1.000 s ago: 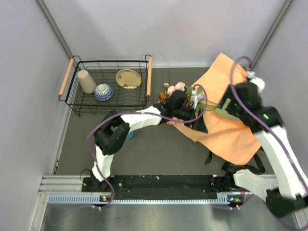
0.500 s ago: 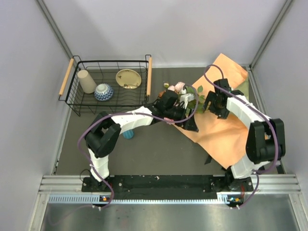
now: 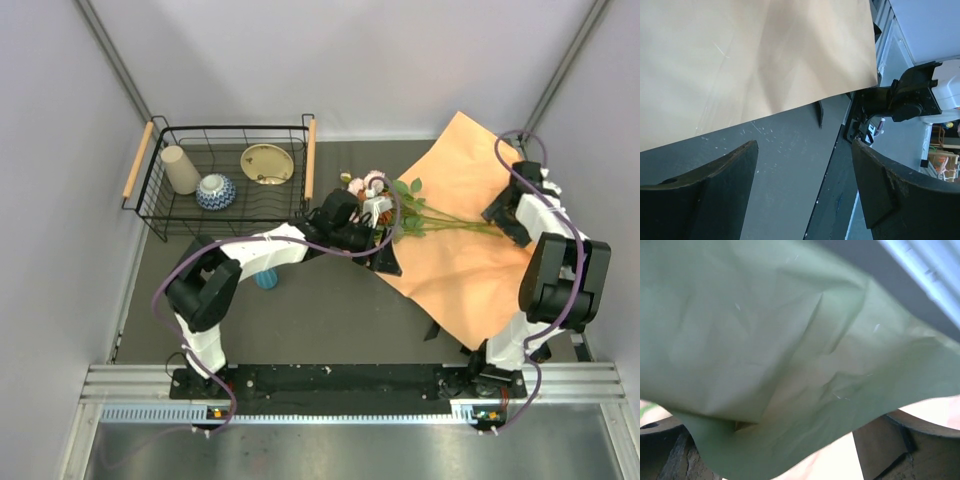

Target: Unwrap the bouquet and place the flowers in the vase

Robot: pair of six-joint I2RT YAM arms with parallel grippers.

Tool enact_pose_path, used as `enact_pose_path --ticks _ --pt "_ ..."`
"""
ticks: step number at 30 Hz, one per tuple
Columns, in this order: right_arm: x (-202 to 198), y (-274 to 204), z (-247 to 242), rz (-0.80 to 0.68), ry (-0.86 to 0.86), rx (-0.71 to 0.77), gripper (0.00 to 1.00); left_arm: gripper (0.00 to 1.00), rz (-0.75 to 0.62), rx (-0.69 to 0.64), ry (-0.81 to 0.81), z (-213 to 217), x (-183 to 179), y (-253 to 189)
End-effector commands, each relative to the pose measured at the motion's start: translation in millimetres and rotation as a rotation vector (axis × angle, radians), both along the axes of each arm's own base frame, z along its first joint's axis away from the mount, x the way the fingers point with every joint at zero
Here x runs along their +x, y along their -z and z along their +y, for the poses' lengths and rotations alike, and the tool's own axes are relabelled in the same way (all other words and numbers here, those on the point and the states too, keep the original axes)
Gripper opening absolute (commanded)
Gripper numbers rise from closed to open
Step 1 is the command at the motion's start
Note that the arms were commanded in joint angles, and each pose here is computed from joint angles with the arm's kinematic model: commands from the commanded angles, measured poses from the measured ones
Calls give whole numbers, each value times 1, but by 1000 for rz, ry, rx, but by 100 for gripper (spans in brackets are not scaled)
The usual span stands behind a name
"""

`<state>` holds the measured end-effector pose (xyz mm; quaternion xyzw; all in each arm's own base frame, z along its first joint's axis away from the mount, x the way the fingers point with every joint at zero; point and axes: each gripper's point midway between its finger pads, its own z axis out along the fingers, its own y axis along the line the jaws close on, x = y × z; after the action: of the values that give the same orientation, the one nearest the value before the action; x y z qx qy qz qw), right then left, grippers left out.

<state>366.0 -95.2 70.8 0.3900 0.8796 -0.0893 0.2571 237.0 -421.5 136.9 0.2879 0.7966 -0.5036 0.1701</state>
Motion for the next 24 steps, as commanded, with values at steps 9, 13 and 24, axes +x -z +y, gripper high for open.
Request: enact_pose_path --ticks 9,13,24 --pt "-8 -61 -85 -72 161 -216 86 81 -148 -81 24 22 -14 -63" --pt "-19 -78 -96 -91 202 -255 89 81 -148 -64 16 32 -18 -61" --pt "-37 -151 -96 -218 207 -348 88 81 -153 -71 13 38 -20 -66"
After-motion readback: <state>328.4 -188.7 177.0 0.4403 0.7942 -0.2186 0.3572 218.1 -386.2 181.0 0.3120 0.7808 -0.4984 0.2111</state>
